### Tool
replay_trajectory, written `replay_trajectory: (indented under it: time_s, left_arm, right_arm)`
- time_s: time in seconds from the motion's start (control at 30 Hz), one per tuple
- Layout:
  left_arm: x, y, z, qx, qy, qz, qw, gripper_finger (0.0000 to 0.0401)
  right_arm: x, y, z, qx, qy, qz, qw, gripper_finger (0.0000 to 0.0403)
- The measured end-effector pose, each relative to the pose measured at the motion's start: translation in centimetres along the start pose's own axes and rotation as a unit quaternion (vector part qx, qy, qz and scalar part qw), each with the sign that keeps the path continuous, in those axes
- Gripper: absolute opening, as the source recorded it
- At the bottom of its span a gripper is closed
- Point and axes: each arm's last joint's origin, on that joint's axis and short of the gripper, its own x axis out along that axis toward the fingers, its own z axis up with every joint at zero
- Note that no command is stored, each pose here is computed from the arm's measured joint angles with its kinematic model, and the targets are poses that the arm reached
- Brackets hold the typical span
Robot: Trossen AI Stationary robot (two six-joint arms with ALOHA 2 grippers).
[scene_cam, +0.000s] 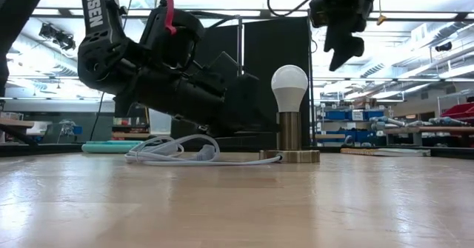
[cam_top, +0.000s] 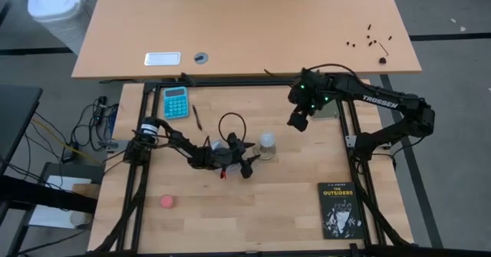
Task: Screw lightbulb
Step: Remove the white lightbulb from the desk lamp
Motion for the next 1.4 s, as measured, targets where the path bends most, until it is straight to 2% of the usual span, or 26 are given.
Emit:
replay_trajectory:
  time_s: [0.13, 0.27, 0.47, 0.7, 0.87, 1.17, 1.4]
  left_arm:
    - [0.2, -0.2, -0.2, 0.023, 0.023, -0.025, 0.999, 0.0259]
    - [0.2, -0.3, -0.4, 0.031, 0.040, -0.038, 0.998, 0.0259]
    - [0.2, -0.4, -0.2, 0.024, 0.031, -0.057, 0.998, 0.0259]
    - [1.0, -0.4, 0.5, 0.027, 0.025, -0.013, 0.999, 0.0259]
    - [2.9, -0.4, 0.5, 0.033, 0.020, 0.001, 0.999, 0.0259]
    - [5.2, -1.4, 0.0, 0.033, 0.014, 0.000, 0.999, 0.0259]
    - [5.3, -1.4, -0.2, 0.038, 0.026, 0.003, 0.999, 0.0243]
  right_arm:
    - [0.1, 0.6, 0.3, 0.013, -0.018, 0.020, 1.000, 0.0346]
    - [0.3, 1.5, 0.1, 0.002, -0.011, 0.029, 1.000, 0.0346]
    - [0.4, 2.1, -0.2, -0.008, -0.002, 0.033, 0.999, 0.0346]
    - [0.4, 2.1, -0.2, 0.002, -0.001, 0.033, 0.999, 0.0346]
    - [0.4, 2.2, -0.1, 0.004, -0.006, 0.034, 0.999, 0.0346]
    - [0.4, 2.2, -0.1, 0.009, -0.004, 0.035, 0.999, 0.0346]
    - [0.4, 2.2, -0.2, 0.000, -0.003, 0.038, 0.999, 0.0346]
